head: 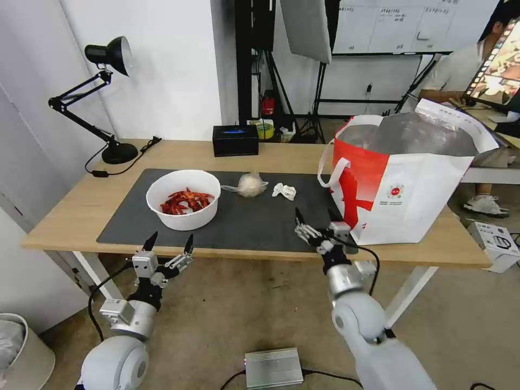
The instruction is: Pick up the trash from the table and place it into the takeout bag.
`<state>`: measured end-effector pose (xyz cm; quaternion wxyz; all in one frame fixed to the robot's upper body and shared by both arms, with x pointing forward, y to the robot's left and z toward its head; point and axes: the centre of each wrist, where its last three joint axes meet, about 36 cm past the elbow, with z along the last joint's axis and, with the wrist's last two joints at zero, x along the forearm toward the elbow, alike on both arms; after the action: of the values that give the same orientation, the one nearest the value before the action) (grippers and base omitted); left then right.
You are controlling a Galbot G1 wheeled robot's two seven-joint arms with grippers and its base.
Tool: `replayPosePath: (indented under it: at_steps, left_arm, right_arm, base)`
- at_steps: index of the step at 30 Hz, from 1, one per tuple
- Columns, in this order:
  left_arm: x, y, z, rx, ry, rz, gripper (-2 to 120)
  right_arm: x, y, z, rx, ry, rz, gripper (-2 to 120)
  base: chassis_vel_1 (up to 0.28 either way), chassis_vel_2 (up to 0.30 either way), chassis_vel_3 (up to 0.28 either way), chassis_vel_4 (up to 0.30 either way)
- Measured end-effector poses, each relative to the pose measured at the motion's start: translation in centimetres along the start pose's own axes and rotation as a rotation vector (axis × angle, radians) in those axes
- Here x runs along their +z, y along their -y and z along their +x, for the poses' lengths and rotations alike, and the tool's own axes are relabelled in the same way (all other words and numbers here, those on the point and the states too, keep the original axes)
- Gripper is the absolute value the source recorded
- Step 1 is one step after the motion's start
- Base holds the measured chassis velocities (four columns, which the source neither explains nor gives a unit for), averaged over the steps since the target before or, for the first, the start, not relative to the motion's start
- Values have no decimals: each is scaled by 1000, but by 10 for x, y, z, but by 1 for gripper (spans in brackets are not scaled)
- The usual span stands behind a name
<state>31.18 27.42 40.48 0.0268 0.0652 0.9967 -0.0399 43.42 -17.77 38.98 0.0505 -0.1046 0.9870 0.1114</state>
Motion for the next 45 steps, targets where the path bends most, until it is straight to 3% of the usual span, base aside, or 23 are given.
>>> replayPosePath:
  at_steps: [9,26,39,45]
  left_arm:
    - [2,2,2,-7,-4,1,100]
    - [3,6,6,-36,4,15,100]
    - [3,5,8,-41,1,14,100]
    - [4,5,8,-43,0,14,100]
  right_arm:
    - [7,4,-50,15,-27,16,100]
    - [-2,-13,-139,38,-108,19,100]
    - [-42,-25,-182,152,-336,40,100]
    - [-44,-25,-191,158,-398,65,100]
  base:
    - [0,0,0,0]
    - [0,0,0,0]
    - [0,0,0,0]
    - [0,0,0,0]
